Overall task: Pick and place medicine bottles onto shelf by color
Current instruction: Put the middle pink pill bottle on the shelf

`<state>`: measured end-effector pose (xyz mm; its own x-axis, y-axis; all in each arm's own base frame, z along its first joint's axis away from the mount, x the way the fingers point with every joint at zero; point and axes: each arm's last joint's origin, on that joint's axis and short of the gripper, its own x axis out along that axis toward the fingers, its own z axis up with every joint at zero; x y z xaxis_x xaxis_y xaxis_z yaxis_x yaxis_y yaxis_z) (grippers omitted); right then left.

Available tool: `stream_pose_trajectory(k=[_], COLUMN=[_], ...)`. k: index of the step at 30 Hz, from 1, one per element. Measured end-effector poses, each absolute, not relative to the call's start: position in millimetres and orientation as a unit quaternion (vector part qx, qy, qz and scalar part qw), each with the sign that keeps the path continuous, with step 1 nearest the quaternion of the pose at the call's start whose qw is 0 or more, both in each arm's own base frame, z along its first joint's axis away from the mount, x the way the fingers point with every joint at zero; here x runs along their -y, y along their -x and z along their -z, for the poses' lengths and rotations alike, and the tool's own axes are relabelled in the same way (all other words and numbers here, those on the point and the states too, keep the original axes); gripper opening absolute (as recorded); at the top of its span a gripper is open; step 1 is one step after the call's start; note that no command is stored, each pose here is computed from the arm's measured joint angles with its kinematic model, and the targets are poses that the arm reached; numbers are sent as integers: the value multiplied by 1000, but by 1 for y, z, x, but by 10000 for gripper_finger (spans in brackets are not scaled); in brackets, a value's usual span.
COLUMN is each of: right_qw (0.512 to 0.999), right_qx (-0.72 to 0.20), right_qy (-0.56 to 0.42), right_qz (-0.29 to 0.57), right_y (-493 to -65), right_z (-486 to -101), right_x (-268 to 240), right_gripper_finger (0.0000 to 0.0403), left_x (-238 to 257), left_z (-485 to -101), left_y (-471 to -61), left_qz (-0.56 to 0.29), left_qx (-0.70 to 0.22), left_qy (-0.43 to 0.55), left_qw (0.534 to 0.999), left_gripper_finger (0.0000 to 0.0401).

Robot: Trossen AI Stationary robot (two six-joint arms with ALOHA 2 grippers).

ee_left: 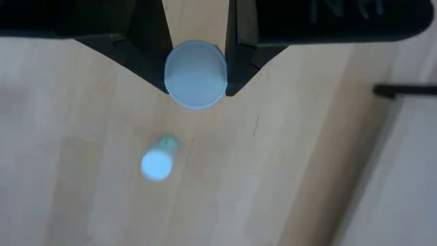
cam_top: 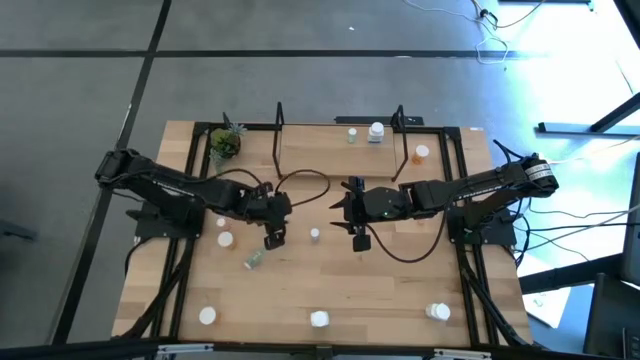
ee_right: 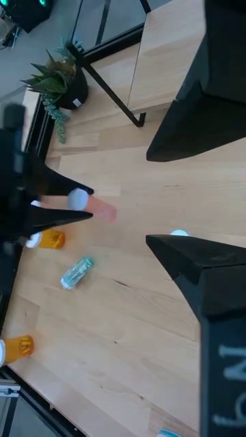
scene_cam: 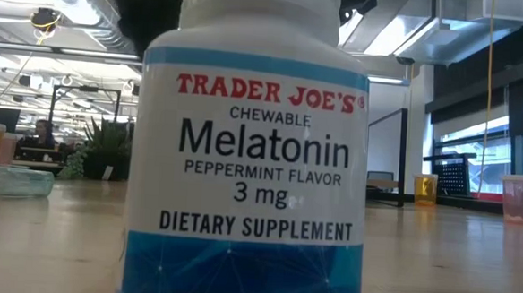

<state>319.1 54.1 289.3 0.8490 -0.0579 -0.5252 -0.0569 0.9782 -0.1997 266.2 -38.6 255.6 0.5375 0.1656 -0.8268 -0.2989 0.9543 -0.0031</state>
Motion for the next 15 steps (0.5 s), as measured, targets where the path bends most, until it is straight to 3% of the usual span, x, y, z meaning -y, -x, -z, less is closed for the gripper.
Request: stream_pose_trajectory(k=[6,15], right_qw=[960,964], right_qx=[-271,-260], right_qy=[75,62], right_qz=[9,-14], right_y=[-319,-332], right_z=[-290,-281], right_x=[-54,-57], right_gripper_finger=[188,188], left_x=[35,30], left_z=[-281,-289], left_y=[-274,-278], left_qz=[-114,-108], left_qx=[-436,-422], left_qy=[45,27], left_qw=[892,900], left_gripper_finger=[87,86])
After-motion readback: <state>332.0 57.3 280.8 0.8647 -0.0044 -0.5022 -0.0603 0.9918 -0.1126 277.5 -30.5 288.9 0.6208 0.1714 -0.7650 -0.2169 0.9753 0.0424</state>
